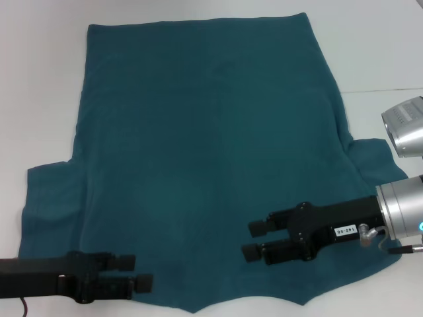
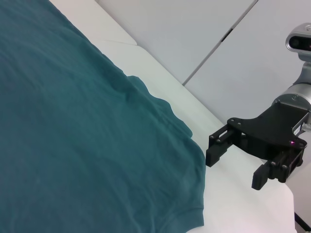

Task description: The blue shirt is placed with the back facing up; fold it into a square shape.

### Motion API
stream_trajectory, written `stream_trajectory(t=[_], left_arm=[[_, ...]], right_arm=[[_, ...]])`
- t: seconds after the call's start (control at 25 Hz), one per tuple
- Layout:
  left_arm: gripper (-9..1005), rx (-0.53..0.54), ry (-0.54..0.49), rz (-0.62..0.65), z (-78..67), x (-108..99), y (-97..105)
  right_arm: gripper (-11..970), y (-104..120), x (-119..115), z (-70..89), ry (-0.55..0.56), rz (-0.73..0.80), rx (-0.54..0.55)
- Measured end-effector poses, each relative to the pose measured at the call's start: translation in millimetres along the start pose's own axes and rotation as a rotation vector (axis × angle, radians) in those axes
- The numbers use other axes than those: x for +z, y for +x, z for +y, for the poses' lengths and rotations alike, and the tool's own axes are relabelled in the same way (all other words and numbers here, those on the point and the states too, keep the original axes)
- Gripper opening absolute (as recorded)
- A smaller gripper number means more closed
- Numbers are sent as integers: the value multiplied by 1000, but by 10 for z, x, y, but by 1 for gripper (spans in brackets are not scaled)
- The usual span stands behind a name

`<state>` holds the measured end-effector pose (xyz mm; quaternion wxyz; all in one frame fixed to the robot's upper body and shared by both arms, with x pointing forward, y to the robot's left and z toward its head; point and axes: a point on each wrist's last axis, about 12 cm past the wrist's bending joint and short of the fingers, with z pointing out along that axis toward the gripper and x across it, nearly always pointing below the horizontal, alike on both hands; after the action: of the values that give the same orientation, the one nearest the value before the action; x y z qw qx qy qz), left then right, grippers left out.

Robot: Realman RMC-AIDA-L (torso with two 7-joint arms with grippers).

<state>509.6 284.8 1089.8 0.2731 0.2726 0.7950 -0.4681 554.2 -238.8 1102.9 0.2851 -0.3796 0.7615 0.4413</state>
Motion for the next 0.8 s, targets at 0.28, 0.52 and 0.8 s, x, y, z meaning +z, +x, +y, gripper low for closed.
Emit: stream_trajectory(t=[0.28, 0.52, 0.8], left_arm=[[824, 0, 2, 1, -2, 0, 1], [825, -1, 5, 2, -6, 0, 3], [825, -215, -113, -147, 154, -214, -90]], right_arm=[[675, 3, 13, 0, -6, 3, 4], [675, 5, 12, 0, -6, 2, 7], [674, -77, -91, -132, 87, -52, 244]])
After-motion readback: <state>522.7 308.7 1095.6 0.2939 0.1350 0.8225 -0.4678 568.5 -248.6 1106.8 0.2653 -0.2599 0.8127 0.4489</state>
